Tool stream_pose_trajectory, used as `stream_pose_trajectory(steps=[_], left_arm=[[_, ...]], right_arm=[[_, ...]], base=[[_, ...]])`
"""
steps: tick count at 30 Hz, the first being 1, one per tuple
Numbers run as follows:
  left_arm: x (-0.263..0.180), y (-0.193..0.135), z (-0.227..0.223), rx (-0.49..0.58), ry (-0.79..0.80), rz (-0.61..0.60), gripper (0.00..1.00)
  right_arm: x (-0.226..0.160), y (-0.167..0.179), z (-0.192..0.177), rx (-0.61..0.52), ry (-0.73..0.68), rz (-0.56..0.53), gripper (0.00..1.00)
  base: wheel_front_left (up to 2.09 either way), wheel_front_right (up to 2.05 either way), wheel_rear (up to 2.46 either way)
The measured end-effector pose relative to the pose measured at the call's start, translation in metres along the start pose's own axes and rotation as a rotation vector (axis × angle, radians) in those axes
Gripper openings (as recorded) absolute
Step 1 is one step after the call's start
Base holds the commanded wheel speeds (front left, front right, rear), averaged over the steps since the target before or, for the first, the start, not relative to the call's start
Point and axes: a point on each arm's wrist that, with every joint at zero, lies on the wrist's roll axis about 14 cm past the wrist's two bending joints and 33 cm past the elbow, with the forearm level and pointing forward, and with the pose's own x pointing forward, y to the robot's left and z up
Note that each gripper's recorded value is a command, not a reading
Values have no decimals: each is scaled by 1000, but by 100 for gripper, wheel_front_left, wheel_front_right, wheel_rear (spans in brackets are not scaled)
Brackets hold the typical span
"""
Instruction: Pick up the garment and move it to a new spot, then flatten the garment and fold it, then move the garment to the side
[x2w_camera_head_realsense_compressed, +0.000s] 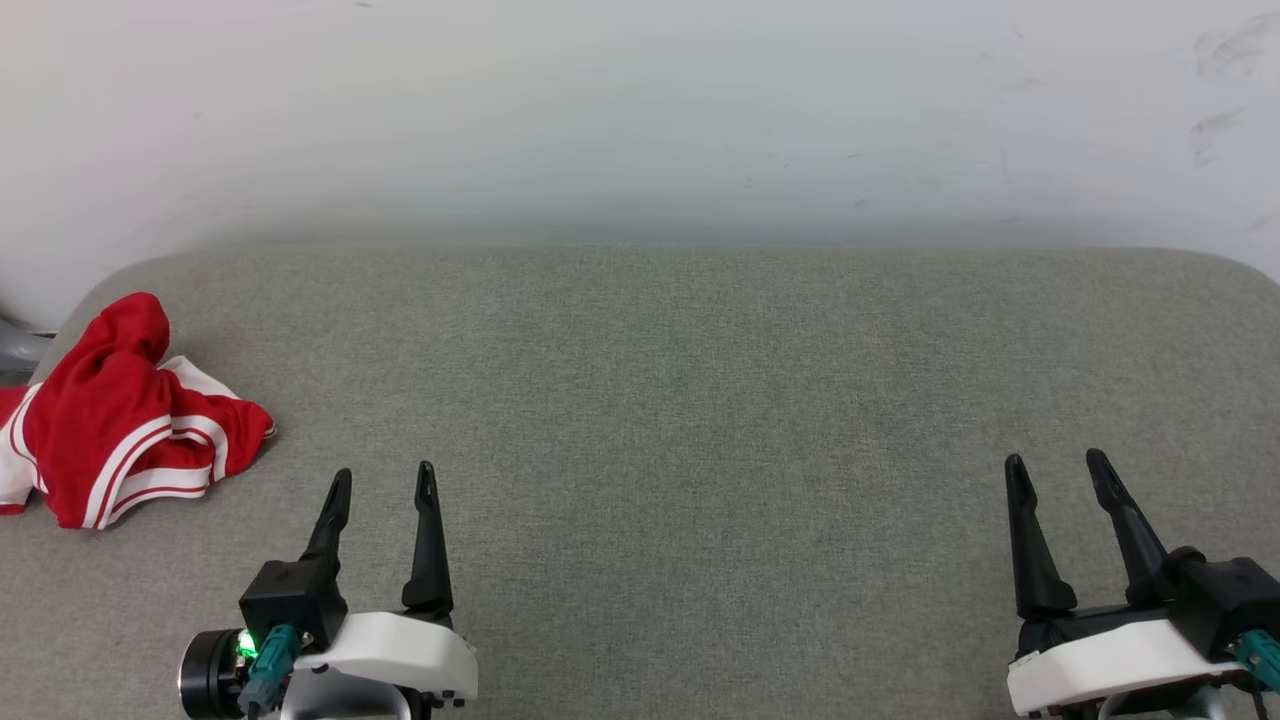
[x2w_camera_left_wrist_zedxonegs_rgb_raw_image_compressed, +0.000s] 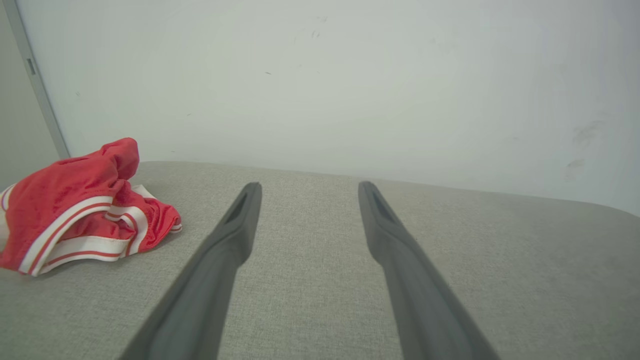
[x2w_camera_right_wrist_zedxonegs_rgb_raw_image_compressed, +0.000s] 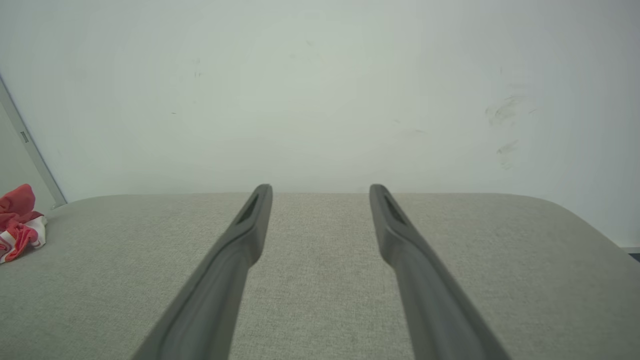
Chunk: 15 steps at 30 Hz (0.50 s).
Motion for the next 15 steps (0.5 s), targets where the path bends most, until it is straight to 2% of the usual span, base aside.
stream_pose_trajectory(steps=[15], left_arm=[[-4,1,-1,77,-24,-13,100]], right_arm=[[0,2,1,-41,-20,13,100]], base=[[0,0,0]])
